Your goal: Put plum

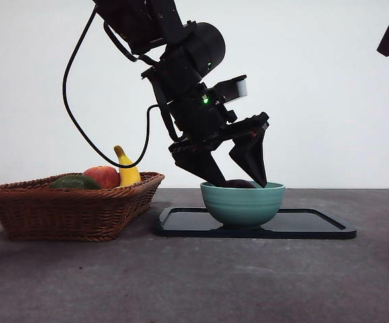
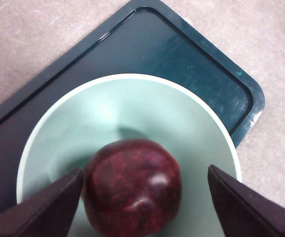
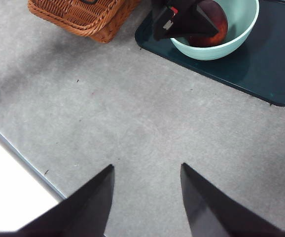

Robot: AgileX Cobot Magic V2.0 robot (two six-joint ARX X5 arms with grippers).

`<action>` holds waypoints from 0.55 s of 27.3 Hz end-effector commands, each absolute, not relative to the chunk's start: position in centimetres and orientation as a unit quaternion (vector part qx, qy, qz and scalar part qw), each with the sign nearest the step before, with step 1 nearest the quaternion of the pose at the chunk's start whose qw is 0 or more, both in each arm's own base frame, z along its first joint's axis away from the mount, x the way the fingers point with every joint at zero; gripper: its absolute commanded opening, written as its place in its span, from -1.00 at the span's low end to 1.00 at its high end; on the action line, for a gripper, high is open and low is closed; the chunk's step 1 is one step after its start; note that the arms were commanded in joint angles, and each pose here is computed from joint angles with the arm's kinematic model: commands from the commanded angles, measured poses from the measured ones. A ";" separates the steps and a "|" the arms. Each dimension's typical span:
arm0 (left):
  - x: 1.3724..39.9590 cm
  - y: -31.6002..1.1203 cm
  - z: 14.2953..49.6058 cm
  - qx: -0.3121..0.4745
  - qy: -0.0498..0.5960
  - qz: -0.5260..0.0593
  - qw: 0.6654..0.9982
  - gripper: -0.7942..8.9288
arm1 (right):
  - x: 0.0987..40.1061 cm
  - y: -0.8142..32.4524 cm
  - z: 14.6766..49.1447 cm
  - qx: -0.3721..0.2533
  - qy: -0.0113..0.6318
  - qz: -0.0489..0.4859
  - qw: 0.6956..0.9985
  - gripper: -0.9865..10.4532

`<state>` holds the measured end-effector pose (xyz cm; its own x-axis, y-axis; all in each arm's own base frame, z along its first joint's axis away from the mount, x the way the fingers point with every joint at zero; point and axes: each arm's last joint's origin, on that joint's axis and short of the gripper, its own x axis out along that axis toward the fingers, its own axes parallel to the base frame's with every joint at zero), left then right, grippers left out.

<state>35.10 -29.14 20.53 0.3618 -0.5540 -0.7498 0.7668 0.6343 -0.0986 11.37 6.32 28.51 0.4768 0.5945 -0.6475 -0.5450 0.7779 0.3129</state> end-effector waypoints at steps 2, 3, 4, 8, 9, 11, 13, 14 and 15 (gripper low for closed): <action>35.3 -30.1 19.9 0.141 0.390 -0.410 0.812 0.00 | 11.5 6.5 28.7 0.036 0.385 0.336 0.859 -0.45; 35.3 -30.1 19.8 0.141 0.391 -0.410 0.812 0.00 | 11.5 6.5 28.7 0.036 0.385 0.335 0.859 -0.45; 35.4 -30.1 19.5 0.143 0.393 -0.409 0.811 0.00 | 11.5 6.5 28.7 0.036 0.385 0.336 0.859 -0.45; 35.5 -30.2 18.7 0.147 0.403 -0.403 0.808 0.00 | 11.5 6.5 28.7 0.036 0.385 0.336 0.859 -0.45; 35.4 -30.3 18.5 0.148 0.405 -0.403 0.807 0.00 | 11.5 6.5 28.7 0.036 0.385 0.336 0.859 -0.45; 35.4 -30.4 18.5 0.149 0.403 -0.404 0.808 -0.01 | 11.5 6.5 28.7 0.036 0.385 0.335 0.859 -0.45; 35.4 -30.6 18.6 0.148 0.396 -0.406 0.810 -0.12 | 11.5 6.5 28.7 0.035 0.384 0.335 0.859 -0.45; 35.4 -30.6 18.6 0.148 0.396 -0.406 0.811 -0.22 | 11.5 6.5 28.7 0.035 0.384 0.335 0.860 -0.45; 35.4 -30.6 18.6 0.148 0.396 -0.406 0.810 -0.31 | 11.5 6.5 28.8 0.035 0.383 0.336 0.860 -0.45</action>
<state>35.20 -29.82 19.01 0.3593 -0.5360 -0.7639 0.7659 0.6371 -0.0868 11.38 6.32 28.53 0.4781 0.5951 -0.6459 -0.5456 0.7776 0.3125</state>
